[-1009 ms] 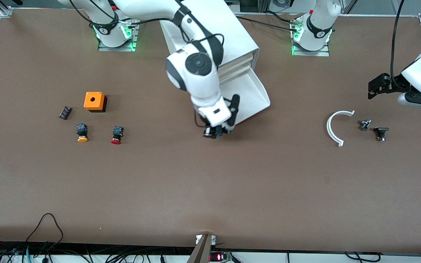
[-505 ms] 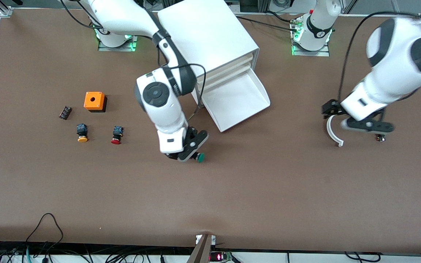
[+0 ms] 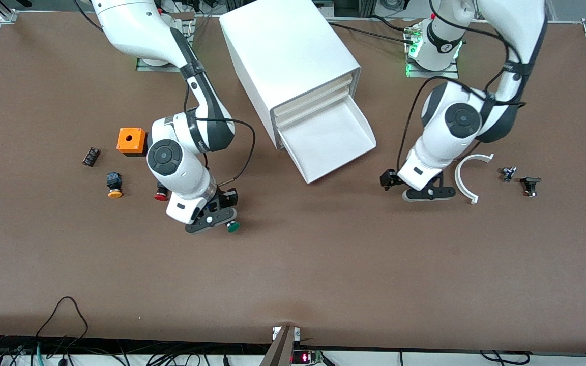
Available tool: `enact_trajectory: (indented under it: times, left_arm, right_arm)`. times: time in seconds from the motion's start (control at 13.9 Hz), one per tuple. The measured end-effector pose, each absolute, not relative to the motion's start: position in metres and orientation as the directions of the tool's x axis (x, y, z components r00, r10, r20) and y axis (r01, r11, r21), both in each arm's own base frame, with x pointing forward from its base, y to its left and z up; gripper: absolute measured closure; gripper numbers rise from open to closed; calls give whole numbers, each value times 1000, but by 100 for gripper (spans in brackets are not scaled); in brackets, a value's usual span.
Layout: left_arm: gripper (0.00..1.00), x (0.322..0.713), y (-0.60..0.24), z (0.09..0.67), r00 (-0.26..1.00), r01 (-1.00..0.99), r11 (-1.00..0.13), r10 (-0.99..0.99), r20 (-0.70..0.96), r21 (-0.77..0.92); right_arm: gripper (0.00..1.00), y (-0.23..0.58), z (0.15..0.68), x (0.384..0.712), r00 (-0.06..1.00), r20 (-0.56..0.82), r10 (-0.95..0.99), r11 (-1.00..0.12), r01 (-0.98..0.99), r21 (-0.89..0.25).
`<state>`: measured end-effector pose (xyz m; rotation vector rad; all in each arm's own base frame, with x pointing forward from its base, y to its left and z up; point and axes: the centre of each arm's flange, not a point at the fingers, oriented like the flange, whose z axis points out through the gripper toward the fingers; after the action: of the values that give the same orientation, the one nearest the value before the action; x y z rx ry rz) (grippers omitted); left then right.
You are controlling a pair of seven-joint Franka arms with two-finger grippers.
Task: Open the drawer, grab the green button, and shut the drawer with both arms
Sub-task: 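Push the drawer shut with the left gripper while the right gripper carries the button, then set the green button down beside the red button with the right gripper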
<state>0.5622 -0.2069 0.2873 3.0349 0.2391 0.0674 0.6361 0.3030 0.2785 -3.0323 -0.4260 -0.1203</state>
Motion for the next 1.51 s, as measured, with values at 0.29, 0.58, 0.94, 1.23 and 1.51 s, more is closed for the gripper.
enact_trajectory:
  times: [0.29,0.58,0.94,1.23,1.51]
  left_arm:
    - [0,538,-251,259,975,222,-962,217,-50,157]
    - [0,502,-271,228,950,292,-940,263,-171,176]
    - [0,485,-283,220,939,310,-932,269,-217,187]
    - [0,436,-340,217,947,228,-951,168,-272,208]
    - [0,408,-353,207,935,215,-957,143,-326,197]
  right_arm:
    - [58,280,252,605,999,-14,50,-997,49,-62]
    - [58,234,245,586,995,-65,-74,-996,-77,-49]
    - [58,195,212,558,989,-58,-133,-990,-135,-31]
    - [57,193,183,542,990,-47,-134,-991,-135,-12]
    - [23,204,207,559,985,-15,-174,-984,-174,-39]
